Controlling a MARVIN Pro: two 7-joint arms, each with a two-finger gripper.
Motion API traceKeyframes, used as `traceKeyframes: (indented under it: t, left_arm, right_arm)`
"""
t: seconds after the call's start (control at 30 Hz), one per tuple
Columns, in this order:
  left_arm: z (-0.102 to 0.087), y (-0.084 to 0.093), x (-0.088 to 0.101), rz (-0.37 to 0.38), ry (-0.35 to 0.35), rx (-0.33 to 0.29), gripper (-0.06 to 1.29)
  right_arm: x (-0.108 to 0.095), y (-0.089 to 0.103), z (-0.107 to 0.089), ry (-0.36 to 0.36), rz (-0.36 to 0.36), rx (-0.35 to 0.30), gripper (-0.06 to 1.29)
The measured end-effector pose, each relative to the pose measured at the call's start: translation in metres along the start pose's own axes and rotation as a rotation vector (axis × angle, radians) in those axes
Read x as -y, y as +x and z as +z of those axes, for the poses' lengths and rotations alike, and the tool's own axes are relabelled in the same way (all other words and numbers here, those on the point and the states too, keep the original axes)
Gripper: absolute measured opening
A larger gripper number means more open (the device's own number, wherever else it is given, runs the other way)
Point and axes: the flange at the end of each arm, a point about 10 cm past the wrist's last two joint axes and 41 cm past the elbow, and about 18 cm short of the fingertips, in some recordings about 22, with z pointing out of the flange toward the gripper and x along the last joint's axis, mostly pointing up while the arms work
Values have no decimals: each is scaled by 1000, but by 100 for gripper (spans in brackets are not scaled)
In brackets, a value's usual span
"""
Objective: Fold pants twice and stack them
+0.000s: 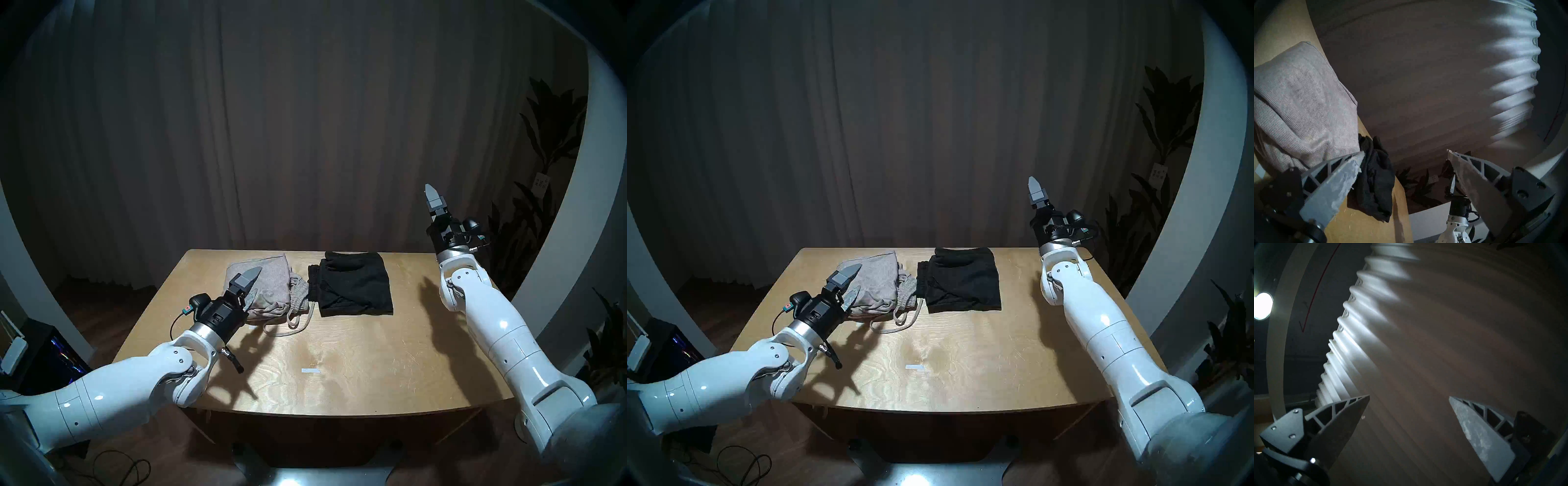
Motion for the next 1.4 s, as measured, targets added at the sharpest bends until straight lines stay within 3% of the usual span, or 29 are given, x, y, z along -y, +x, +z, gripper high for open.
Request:
traceKeyframes:
  t: [0.17,0.37,0.57,0.93,1.4]
  left_arm:
    - [0,-10,2,3,13,41,126]
    - [1,-17,3,9,23,78,126]
    - [3,-22,3,11,29,101,126]
    - [6,-35,4,-4,48,139,126]
    - [11,-55,4,-46,71,171,126]
  right_arm:
    - [7,1,-10,19,6,95,122]
    - [10,11,-21,6,39,147,122]
    - [13,8,-31,-16,115,175,122]
    - [16,-45,-75,-131,358,246,122]
    - [15,-74,-117,-276,555,195,122]
